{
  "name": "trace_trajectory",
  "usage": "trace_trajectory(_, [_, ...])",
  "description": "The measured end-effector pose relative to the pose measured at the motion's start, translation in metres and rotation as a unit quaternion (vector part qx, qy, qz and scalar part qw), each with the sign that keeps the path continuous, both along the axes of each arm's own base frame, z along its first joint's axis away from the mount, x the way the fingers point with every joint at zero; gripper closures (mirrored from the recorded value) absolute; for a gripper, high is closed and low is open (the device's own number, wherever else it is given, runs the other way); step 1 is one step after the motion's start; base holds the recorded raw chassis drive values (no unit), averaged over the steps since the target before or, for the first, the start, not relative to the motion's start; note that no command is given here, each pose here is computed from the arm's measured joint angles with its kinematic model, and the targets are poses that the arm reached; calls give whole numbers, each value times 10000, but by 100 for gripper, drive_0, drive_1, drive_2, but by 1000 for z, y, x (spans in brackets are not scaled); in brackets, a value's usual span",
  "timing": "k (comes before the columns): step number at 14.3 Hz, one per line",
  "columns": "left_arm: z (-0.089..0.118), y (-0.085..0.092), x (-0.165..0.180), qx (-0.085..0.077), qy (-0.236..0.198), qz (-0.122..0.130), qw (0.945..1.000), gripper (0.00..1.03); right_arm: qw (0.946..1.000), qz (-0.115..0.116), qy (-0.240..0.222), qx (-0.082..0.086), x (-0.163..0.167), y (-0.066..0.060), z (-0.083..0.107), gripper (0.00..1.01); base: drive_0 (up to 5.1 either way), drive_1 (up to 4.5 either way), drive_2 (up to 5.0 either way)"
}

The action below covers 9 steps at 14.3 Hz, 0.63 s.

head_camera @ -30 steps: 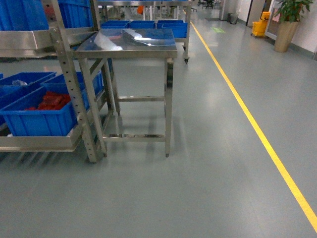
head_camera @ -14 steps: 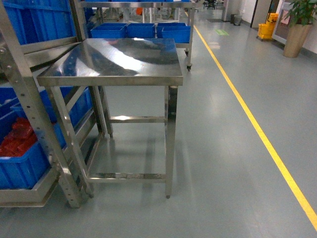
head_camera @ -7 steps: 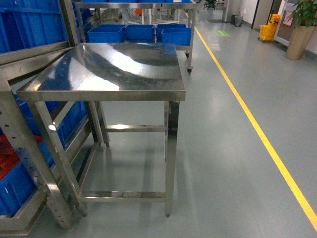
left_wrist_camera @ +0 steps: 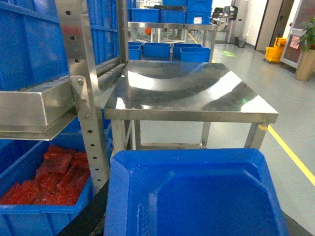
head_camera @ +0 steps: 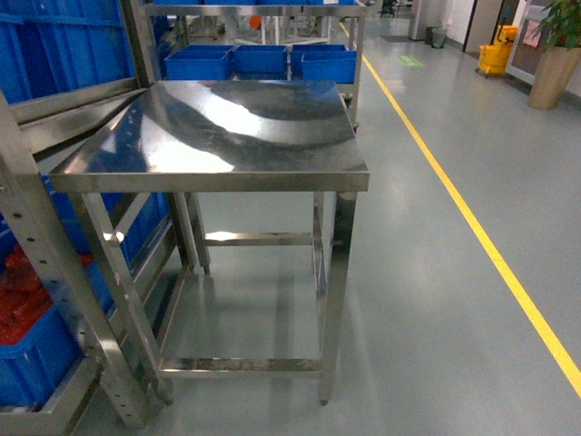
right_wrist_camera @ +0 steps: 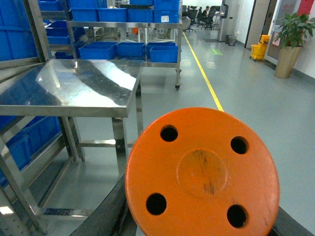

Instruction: Sort blue parts and orange caps into right shelf containers

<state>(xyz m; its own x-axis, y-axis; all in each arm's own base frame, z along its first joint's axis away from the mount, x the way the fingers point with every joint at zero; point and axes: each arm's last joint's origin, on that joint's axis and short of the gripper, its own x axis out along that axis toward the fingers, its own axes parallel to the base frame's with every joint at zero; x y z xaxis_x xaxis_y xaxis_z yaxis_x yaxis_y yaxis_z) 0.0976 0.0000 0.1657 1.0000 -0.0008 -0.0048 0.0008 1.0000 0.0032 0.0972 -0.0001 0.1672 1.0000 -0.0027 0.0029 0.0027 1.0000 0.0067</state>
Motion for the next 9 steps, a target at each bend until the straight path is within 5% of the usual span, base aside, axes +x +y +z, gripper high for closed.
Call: trace_trajectory(9, [0, 0, 0, 2, 0, 2, 10000, 60, 10000, 13, 4, -2, 0, 0, 0, 58, -456, 77, 398])
